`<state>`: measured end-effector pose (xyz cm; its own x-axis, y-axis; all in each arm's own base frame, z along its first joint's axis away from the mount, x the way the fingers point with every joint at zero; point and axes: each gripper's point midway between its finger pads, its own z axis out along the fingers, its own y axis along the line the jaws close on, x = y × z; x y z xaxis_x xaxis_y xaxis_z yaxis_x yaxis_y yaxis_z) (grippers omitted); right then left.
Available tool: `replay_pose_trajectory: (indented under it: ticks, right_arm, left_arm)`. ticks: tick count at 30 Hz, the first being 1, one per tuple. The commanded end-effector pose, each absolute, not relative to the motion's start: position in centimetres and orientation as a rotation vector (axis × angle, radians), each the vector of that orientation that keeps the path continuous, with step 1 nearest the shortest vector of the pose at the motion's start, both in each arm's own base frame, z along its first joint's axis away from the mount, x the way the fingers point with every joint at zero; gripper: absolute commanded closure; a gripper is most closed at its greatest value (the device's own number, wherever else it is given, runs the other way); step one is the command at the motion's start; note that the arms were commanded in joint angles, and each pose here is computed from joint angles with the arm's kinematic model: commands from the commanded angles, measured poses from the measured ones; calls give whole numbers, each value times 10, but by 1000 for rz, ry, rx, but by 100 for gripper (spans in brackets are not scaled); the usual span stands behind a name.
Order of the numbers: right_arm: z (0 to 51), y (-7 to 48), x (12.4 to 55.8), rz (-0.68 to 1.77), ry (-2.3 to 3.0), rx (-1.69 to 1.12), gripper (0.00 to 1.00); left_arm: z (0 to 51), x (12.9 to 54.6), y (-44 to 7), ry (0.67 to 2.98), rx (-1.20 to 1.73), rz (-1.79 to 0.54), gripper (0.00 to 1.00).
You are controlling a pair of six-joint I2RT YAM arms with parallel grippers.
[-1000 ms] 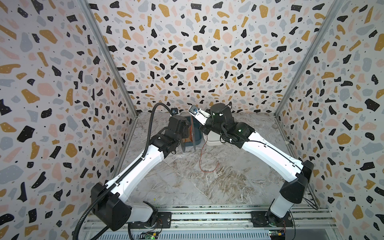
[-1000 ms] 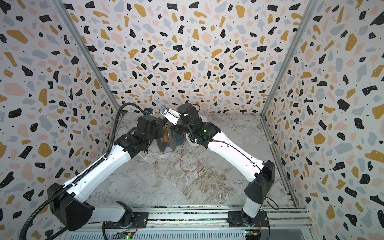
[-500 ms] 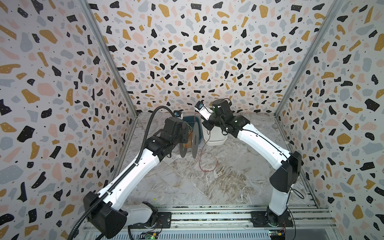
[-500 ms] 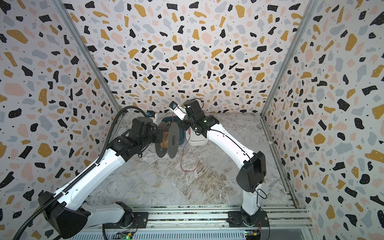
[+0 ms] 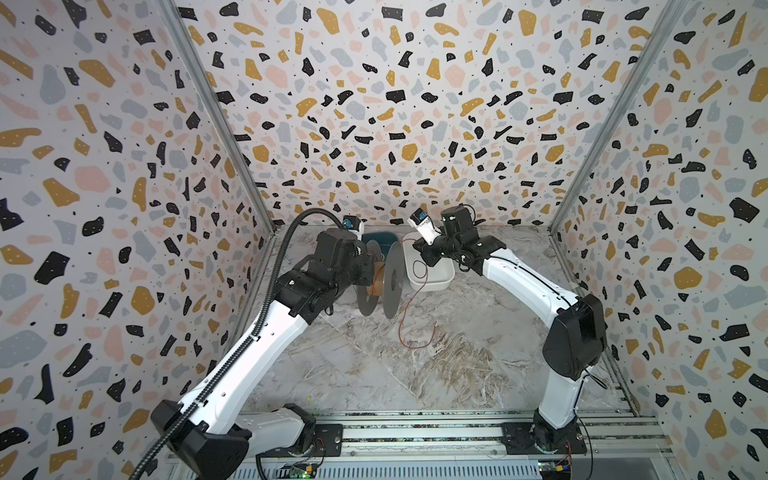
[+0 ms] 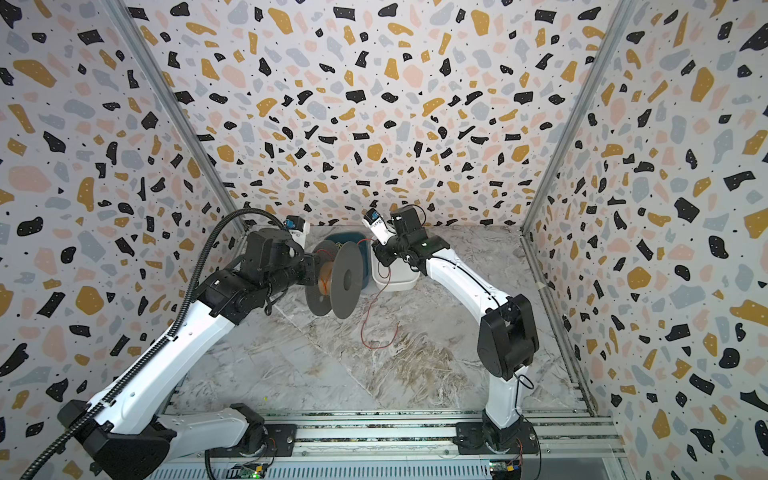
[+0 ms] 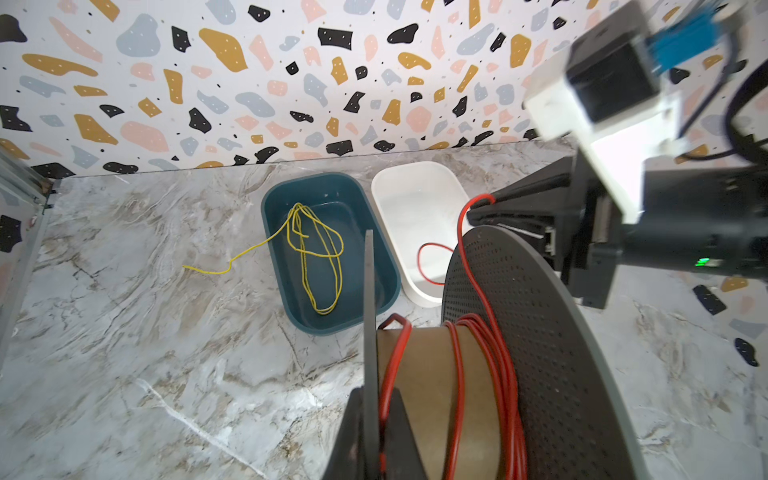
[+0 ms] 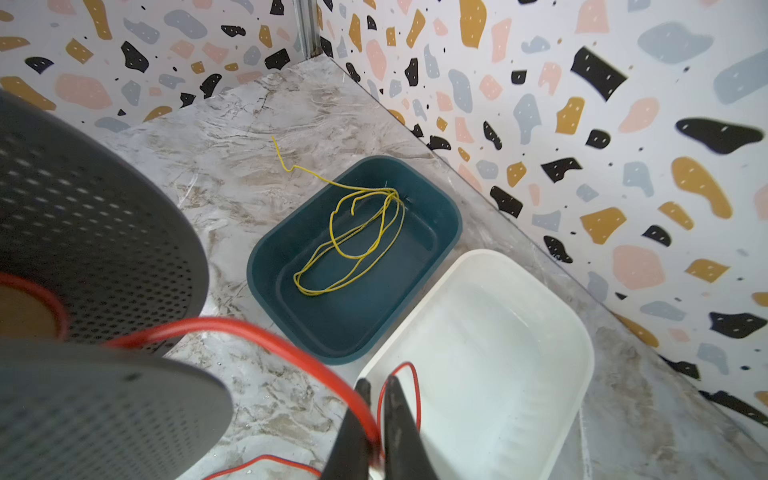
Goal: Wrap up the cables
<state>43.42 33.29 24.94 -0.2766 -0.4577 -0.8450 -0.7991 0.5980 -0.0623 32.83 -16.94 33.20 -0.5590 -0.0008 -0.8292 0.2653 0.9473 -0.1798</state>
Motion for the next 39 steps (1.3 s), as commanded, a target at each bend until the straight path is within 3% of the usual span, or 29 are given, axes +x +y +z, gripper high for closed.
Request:
replay_pose_trajectory:
  ticks: [1, 9, 16, 20, 27, 39]
  right_arm:
    - [265, 334, 427, 566, 1867, -976, 86]
    - [232, 331, 409, 676, 1897, -979, 73]
    - [229, 324, 385, 753, 1872, -935, 41]
    - [234, 317, 373, 749, 1848, -922, 32]
    - [243, 302, 354, 725, 1808, -889, 25]
    - [240, 307, 284, 919, 1722, -930, 26]
  left_arm:
    - [384, 319, -176, 2012, 171, -482, 100]
    - [410, 312, -178, 1979, 147, -559, 100]
    - [435, 309, -179, 1934, 119, -612, 100]
    - [446, 305, -181, 1907, 121, -650, 100]
    - [467, 295, -178, 1853, 102, -705, 100]
    - [472, 283, -173, 1830, 63, -755, 100]
